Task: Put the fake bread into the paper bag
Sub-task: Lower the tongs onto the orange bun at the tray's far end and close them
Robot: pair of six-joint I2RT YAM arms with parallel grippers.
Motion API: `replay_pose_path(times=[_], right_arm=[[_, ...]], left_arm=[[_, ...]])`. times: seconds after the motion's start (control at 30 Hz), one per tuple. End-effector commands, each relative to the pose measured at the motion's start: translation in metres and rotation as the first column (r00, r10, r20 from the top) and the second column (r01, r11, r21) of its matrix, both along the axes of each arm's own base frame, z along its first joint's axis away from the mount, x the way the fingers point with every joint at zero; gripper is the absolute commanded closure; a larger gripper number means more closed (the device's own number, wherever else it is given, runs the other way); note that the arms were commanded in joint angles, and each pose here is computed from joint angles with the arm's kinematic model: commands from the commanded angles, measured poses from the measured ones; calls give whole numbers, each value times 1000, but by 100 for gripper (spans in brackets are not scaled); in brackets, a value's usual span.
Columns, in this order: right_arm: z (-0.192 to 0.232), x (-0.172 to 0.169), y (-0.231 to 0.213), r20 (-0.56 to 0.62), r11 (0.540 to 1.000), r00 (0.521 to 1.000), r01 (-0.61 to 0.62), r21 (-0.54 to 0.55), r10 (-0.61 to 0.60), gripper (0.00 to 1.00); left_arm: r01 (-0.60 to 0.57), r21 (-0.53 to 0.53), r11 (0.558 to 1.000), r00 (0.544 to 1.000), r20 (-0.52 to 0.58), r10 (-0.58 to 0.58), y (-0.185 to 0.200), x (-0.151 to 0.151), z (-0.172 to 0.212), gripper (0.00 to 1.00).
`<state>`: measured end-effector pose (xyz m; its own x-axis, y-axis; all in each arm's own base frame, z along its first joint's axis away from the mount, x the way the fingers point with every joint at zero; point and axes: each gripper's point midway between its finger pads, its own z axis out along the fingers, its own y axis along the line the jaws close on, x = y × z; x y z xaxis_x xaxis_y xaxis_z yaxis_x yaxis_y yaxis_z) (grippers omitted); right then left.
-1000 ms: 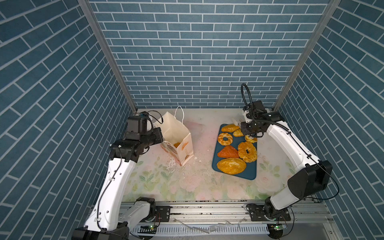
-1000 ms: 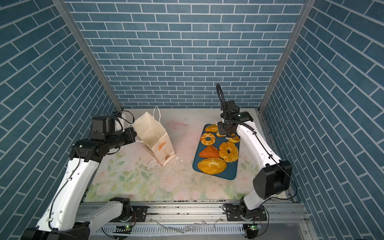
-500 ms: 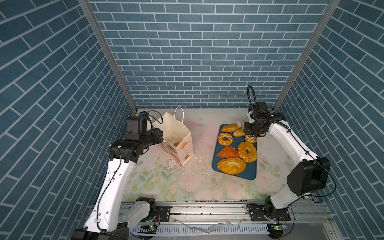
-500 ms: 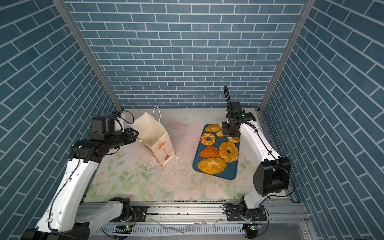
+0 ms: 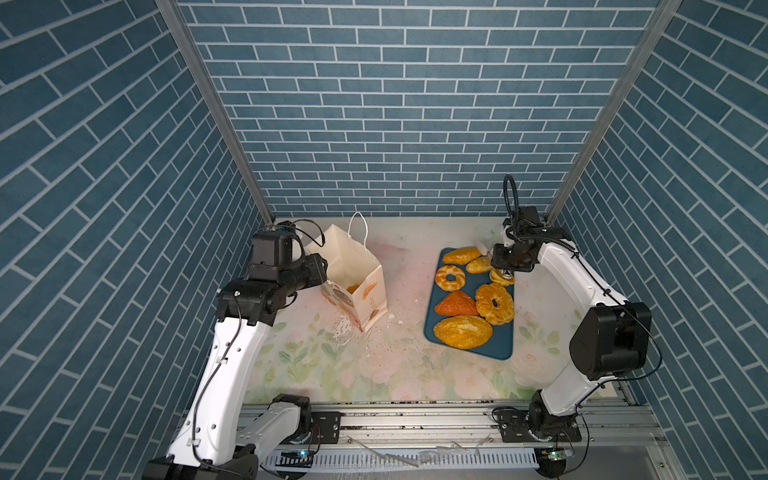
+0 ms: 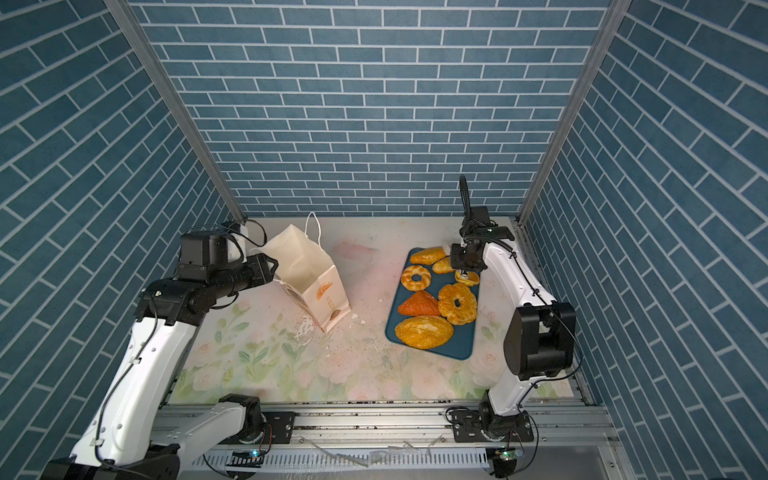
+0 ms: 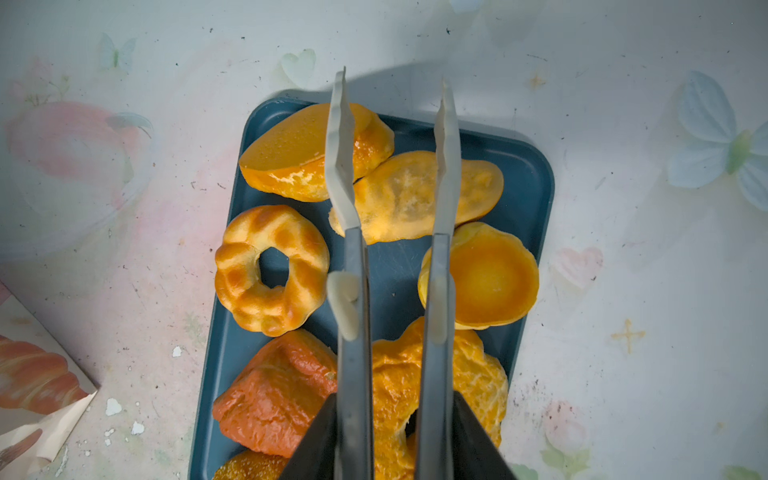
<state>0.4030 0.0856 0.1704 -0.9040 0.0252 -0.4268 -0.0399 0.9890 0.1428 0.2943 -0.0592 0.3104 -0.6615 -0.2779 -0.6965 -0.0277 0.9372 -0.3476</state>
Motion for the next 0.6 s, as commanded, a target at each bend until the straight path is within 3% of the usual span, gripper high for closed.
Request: replay_pose_path(times=[0.0, 0.57], right_arm=[[0, 9, 1, 13, 999, 1000, 28, 30, -29, 60], [-9, 13, 7, 0, 997, 1000, 21, 71, -21, 59]], left_arm=[[-2, 14, 1000, 1000, 16, 1, 2, -4, 8, 50], [-6, 13, 1000, 1000, 5, 5, 2, -1, 6, 48]])
